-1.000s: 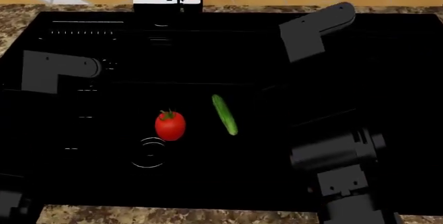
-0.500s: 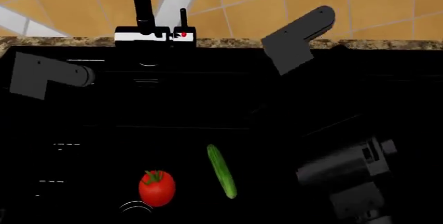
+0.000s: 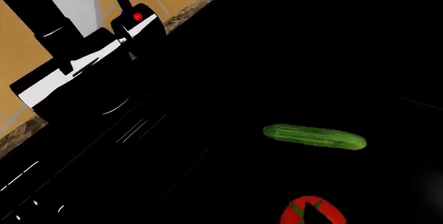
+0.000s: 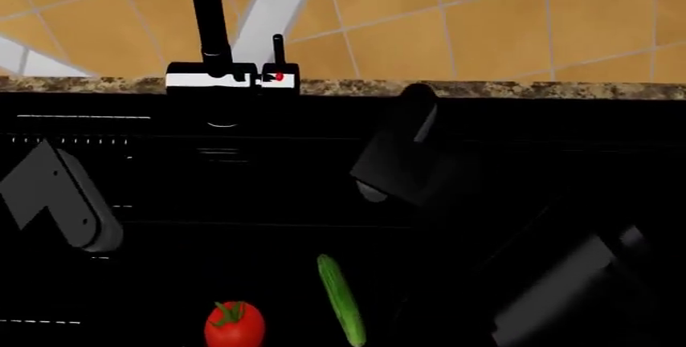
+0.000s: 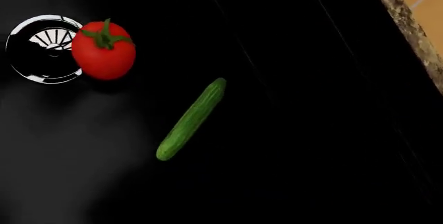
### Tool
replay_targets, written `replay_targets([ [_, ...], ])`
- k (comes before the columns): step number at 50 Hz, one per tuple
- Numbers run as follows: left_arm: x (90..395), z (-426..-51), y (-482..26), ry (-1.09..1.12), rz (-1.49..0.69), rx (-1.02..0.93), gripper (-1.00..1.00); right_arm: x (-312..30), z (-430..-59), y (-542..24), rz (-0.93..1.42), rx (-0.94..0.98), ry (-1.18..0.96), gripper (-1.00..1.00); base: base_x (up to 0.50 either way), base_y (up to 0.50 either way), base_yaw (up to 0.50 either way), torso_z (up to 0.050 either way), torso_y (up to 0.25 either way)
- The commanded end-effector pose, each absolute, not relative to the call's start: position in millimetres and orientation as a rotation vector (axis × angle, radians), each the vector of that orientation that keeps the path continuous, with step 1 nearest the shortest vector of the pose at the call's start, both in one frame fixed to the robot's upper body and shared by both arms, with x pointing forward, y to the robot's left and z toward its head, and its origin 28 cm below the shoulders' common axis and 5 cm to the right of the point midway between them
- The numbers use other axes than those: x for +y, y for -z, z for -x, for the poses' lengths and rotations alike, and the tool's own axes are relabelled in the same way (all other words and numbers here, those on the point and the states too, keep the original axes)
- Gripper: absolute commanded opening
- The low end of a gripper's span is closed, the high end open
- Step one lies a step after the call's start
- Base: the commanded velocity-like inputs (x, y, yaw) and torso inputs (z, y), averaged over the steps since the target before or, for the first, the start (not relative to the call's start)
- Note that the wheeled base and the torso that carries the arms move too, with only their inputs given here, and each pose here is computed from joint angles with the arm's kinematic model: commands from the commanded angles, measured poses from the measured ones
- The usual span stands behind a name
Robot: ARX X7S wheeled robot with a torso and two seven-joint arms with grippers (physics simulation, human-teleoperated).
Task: Pick the vegetables from the sink and place them on the cutting board.
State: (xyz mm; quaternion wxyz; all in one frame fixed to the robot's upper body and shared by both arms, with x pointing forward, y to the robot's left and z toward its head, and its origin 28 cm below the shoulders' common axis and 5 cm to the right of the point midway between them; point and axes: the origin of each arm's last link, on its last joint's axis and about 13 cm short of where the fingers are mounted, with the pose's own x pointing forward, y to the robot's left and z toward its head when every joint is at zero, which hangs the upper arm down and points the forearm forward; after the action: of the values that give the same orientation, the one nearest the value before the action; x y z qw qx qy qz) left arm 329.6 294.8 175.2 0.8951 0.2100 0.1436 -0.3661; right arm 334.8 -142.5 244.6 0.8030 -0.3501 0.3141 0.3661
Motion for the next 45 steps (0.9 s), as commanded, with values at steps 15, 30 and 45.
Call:
replay_targets([
  [15, 305.0, -337.9, -196.4, 0.782, -0.502, 0.270, 1.00, -135.9, -320.4, -277.5, 0.872, 0.774, -0.856, 1.00, 0.14, 0.00, 0.00, 0.000, 0.000],
  [30, 295.0, -321.4, -206.5, 0.944, -0.679, 0.359, 1.00, -125.8, -305.1, -283.4, 0.935, 0.864, -0.930, 1.00, 0.00, 0.00, 0.00, -0.004, -0.159],
  [45, 259.7, -343.3, -218.7, 1.062, -0.814, 0.393, 1.00, -111.6, -312.3, -298.4, 0.887, 0.805, -0.937, 1.00, 0.00, 0.00, 0.00, -0.003, -0.095],
])
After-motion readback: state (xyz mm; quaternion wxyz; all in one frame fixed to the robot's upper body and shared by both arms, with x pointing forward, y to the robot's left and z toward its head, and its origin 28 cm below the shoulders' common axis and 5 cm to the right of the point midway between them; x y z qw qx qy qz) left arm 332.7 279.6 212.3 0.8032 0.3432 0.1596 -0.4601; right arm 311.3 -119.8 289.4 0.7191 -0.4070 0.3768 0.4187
